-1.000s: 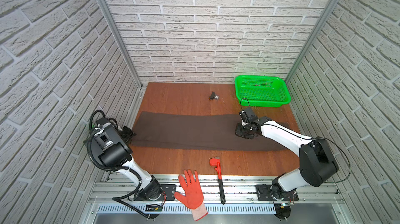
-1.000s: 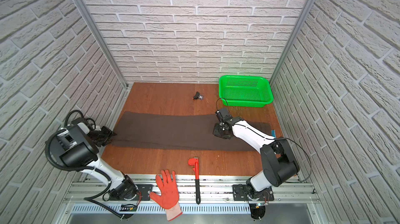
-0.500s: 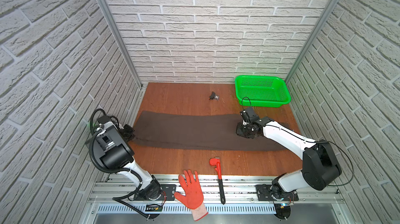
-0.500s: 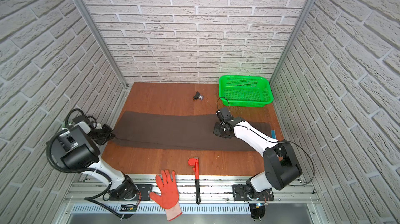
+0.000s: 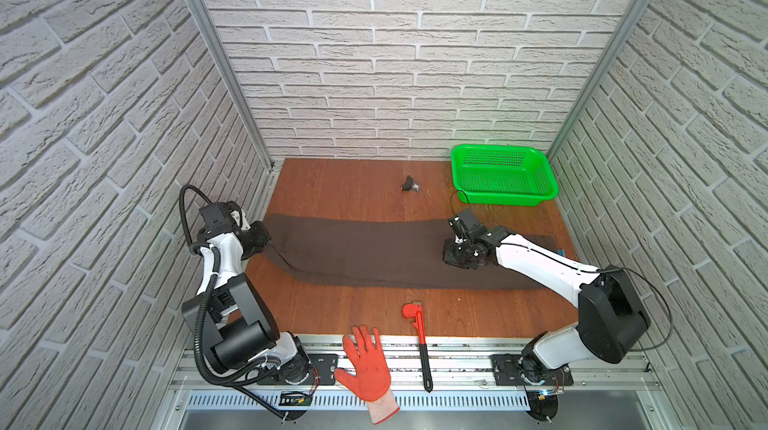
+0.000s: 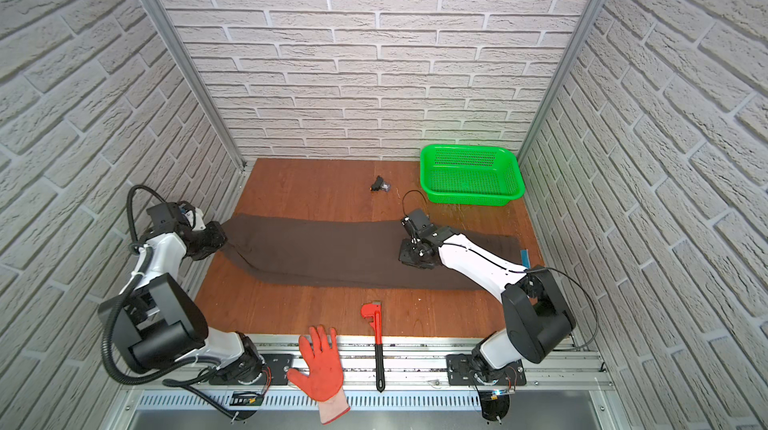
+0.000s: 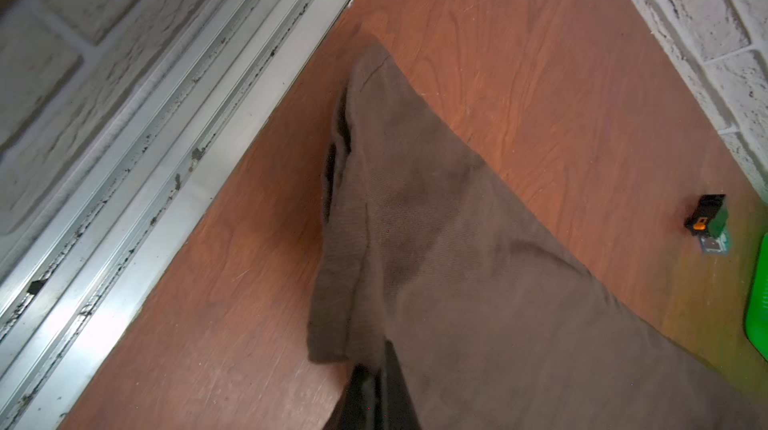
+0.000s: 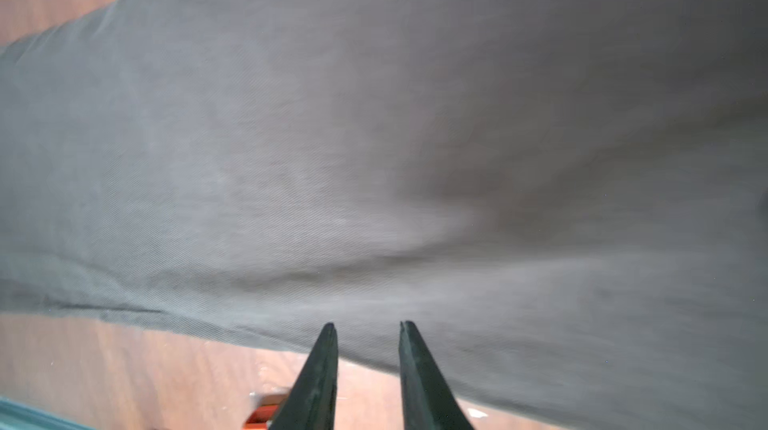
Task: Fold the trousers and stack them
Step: 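Carry the hem end with the left gripper toward the right gripper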
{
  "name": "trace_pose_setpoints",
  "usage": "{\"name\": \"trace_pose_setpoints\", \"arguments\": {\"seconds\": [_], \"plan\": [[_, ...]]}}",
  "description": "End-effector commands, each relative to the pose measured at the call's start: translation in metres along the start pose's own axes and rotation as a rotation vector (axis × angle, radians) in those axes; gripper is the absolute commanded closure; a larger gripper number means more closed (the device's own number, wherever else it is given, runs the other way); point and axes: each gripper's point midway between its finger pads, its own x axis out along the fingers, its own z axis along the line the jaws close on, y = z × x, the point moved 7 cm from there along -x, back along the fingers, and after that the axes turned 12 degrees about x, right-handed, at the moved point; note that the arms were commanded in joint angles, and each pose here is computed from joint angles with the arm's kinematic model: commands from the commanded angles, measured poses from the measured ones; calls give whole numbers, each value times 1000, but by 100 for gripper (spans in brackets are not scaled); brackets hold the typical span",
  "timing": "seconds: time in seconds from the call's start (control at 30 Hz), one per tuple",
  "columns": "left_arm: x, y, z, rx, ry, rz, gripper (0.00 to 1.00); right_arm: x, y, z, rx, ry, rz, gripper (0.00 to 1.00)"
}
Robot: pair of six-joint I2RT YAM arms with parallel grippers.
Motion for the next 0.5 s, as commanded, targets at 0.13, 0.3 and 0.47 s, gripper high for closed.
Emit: {"name": "trace_pose_setpoints", "arguments": {"seconds": [0.13, 0.3, 0.47], "plan": [[-7, 3, -76, 318, 140, -35, 100, 8, 8, 33, -25, -38, -5, 72], [-11, 23, -138, 540, 250, -22, 100, 6, 6, 32, -35, -23, -24, 72], [-6, 52, -199, 719, 366, 5, 100, -1, 2, 25, -44, -1, -51, 72]]}}
